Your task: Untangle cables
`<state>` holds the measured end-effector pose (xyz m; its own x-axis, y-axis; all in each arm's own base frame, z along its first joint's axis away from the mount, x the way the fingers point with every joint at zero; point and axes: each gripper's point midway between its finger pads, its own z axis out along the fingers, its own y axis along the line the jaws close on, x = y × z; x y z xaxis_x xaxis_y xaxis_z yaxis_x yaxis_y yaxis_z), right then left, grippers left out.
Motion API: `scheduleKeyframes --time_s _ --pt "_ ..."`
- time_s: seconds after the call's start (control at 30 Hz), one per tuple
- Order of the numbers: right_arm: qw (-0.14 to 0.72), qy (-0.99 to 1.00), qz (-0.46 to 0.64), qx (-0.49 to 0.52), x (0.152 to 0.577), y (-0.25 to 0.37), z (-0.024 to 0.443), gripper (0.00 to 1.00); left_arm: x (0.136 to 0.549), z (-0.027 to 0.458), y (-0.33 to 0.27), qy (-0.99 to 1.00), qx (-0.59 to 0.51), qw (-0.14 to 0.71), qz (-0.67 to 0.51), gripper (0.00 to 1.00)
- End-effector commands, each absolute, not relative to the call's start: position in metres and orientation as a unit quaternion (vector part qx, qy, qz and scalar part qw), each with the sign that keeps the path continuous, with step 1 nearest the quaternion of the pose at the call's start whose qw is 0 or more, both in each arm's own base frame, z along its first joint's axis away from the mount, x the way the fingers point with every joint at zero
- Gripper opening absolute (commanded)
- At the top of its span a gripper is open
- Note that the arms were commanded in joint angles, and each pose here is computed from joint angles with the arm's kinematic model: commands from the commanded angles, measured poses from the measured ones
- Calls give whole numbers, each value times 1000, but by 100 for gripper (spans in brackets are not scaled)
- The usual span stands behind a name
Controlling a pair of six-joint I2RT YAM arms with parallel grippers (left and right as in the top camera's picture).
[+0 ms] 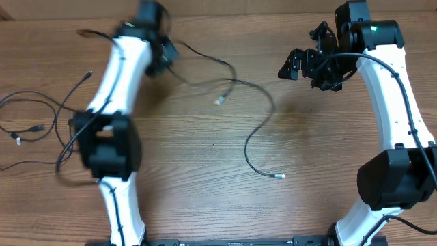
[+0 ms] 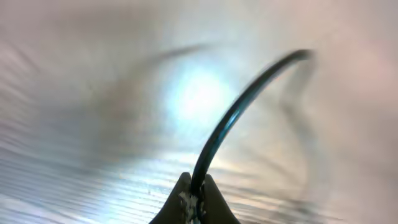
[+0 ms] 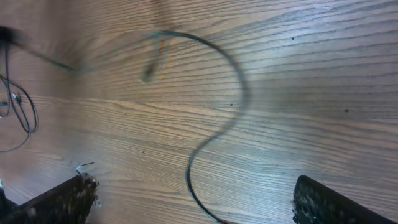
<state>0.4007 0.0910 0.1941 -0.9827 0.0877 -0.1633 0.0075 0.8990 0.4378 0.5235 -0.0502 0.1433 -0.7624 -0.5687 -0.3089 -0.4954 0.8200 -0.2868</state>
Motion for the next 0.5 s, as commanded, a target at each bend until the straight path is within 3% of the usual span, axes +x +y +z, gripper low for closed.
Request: scheduleKeyframes --time_s 0.0,0.17,0.27,0.47 --pt "111 968 224 15 401 92 208 100 515 327 4 877 -255 389 -121 4" --pt "110 968 224 17 401 92 208 100 461 449 102 785 -319 523 -96 4" --pt "106 968 228 18 399 93 208 100 425 486 159 738 -360 569 -59 4" --pt "99 968 229 20 396 94 208 100 388 468 222 728 -423 540 -14 4"
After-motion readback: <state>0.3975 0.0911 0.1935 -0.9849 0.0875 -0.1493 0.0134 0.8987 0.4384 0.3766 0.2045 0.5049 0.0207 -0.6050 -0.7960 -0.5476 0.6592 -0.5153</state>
